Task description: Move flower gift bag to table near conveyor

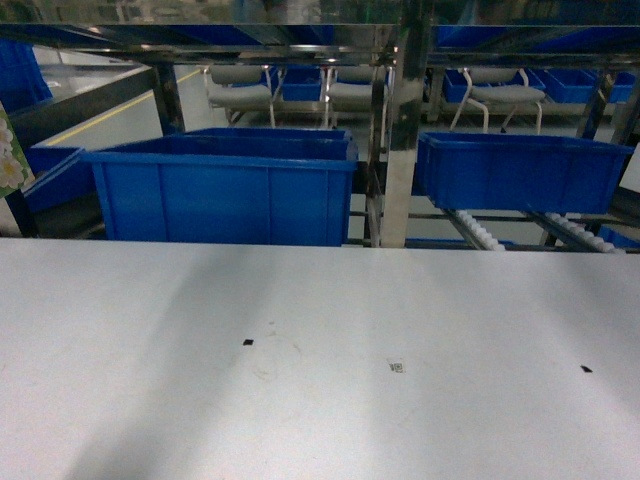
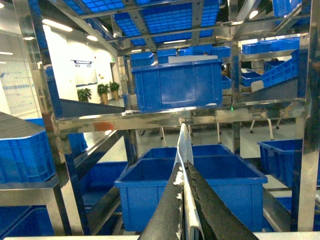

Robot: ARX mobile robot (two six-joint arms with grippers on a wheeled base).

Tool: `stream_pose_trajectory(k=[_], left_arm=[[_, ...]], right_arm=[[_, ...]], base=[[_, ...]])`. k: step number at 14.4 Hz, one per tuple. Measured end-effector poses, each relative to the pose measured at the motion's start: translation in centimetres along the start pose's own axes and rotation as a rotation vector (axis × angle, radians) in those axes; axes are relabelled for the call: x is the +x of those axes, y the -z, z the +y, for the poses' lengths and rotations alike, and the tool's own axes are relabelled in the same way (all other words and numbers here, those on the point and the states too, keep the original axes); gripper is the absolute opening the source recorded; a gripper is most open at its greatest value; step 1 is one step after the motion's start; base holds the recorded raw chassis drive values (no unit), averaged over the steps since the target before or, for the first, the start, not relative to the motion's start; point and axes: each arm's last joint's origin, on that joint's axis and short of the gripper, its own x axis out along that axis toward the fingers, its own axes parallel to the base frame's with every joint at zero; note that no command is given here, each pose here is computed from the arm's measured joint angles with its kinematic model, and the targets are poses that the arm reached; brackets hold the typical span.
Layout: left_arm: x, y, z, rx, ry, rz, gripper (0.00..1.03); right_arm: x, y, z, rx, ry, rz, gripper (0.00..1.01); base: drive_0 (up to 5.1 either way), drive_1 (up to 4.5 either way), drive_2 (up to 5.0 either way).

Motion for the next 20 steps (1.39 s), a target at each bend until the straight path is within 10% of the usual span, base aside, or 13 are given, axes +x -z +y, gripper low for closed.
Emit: stream_pose_trajectory(k=[5,20], left_arm=[[0.0,0.0,0.0,0.0,0.0,0.0,0.02],[0.0,0.0,0.0,0.0,0.0,0.0,0.02]], right_arm=[[7.8,5.5,-5.1,-0.015,-0.026,0.123,0.02],[14.4,13.0,-7.1,-0.091,-0.081,0.351,0.02]], base=[[0.0,0.0,0.0],[0.0,0.0,0.0]])
